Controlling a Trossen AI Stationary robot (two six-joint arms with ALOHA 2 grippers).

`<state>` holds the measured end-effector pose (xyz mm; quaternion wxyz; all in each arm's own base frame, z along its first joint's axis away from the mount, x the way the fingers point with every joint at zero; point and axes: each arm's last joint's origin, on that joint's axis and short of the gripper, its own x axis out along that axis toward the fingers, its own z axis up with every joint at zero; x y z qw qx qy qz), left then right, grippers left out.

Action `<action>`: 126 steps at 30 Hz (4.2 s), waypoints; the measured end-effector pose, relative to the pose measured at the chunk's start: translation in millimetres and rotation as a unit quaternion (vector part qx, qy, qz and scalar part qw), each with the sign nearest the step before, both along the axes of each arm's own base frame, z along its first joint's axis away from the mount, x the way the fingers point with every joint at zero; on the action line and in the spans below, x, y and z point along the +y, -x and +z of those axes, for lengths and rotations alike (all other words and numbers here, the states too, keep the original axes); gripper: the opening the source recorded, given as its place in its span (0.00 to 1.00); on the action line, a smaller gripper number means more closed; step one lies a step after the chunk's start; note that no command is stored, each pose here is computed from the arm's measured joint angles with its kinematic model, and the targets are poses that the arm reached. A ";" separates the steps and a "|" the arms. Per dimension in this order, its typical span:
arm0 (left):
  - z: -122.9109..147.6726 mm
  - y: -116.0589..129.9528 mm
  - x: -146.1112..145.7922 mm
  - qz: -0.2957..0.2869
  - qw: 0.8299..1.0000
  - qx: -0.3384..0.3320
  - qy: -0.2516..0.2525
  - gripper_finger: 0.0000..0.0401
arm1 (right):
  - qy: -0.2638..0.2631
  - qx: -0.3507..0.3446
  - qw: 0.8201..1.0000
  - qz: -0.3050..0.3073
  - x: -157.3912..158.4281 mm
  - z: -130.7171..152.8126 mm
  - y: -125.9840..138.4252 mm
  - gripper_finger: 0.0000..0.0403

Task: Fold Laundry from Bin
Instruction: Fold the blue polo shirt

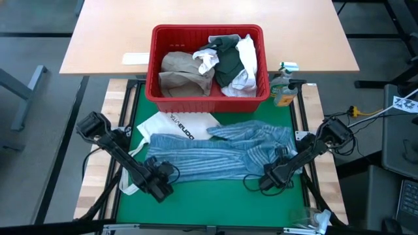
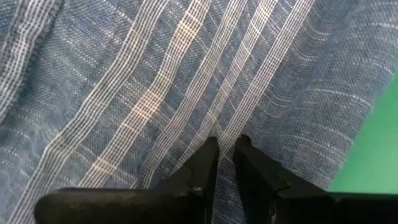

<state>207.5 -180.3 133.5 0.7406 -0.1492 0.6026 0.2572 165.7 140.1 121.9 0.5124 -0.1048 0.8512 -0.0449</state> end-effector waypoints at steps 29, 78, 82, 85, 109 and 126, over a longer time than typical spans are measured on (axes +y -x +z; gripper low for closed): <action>50.5 -26.2 -11.3 0.010 1.000 -0.024 -0.011 0.14 | -0.056 -0.033 0.998 0.013 3.7 51.0 -2.8 0.15; 92.5 -87.3 145.4 -0.114 0.993 -0.037 0.010 0.14 | -0.096 -0.129 0.986 0.039 -21.4 114.7 -53.8 0.15; 108.1 -77.0 162.2 -0.138 0.989 -0.040 0.017 0.14 | -0.078 -0.194 0.975 0.074 -28.5 132.3 -71.3 0.15; 116.9 -65.3 174.6 -0.134 0.991 -0.023 0.014 0.14 | -0.055 -0.255 0.961 0.094 -42.1 139.8 -89.7 0.15; 107.7 -35.3 192.4 -0.140 0.988 0.065 0.022 0.14 | -0.062 -0.521 0.851 0.021 -172.6 125.4 -193.1 0.43; 69.6 -28.0 190.8 -0.142 0.987 0.062 0.044 0.14 | -0.046 -0.454 0.890 -0.008 -191.6 41.3 -224.0 0.49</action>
